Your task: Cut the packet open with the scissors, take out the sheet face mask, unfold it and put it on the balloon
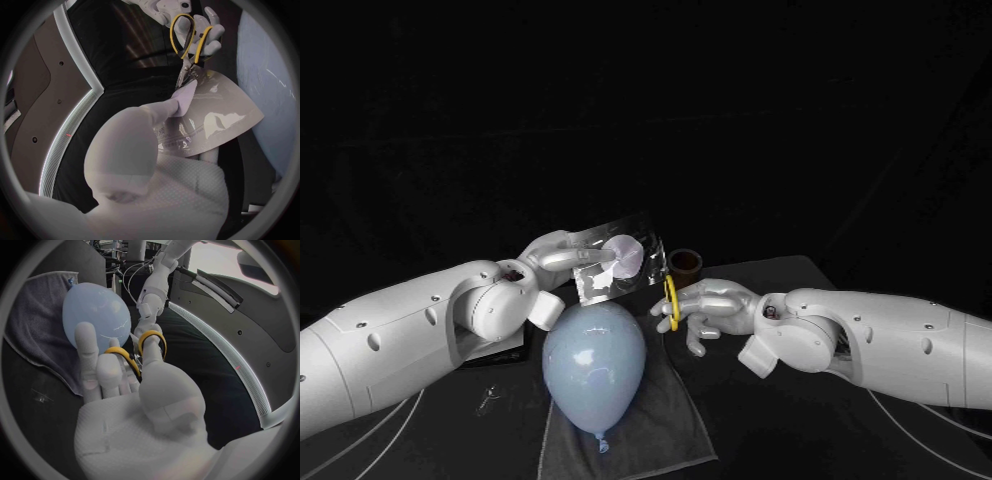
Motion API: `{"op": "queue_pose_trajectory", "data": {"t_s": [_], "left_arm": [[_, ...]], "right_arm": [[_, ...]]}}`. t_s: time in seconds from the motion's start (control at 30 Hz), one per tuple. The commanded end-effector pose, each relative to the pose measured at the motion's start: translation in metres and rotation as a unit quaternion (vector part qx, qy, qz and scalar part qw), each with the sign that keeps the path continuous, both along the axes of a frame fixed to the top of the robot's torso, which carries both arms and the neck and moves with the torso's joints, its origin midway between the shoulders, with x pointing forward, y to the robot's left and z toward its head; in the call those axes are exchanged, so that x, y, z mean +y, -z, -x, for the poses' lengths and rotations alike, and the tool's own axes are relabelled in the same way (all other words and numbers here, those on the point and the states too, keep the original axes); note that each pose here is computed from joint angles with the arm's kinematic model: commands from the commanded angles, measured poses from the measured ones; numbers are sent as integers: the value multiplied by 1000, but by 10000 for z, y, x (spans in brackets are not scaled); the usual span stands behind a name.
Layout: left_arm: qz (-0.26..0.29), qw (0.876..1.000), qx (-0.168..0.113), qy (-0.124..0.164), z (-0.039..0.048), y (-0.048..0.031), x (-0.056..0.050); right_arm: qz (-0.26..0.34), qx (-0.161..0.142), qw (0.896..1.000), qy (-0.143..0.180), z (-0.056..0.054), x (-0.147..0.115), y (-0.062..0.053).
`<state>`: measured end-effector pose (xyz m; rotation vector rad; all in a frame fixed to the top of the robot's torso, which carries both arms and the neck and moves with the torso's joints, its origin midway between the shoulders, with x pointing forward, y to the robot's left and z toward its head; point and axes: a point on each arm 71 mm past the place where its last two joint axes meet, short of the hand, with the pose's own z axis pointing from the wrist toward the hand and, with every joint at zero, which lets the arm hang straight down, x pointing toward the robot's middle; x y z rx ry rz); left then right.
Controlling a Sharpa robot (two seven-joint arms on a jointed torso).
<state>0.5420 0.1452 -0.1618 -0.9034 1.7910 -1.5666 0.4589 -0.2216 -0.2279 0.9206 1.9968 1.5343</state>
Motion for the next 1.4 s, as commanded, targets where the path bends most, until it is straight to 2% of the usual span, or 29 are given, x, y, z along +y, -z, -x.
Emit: {"op": "queue_pose_trajectory", "data": {"t_s": [0.03,0.33,0.47,0.93,1.4], "left_arm": [[4,1000,-5,11,10,-14,-17],[2,1000,-6,2,-2,-12,57],[2,1000,-7,-1,-5,-12,106],[4,1000,-7,-2,1,-15,165],[9,1000,-13,-14,23,-51,360]], "right_arm": [[-27,3,1000,6,-2,8,-30],[-52,7,997,54,-41,-107,-47],[-56,10,996,63,-45,-149,-47],[-50,10,997,65,-46,-194,-34],[-86,27,995,52,8,-255,-53]]}}
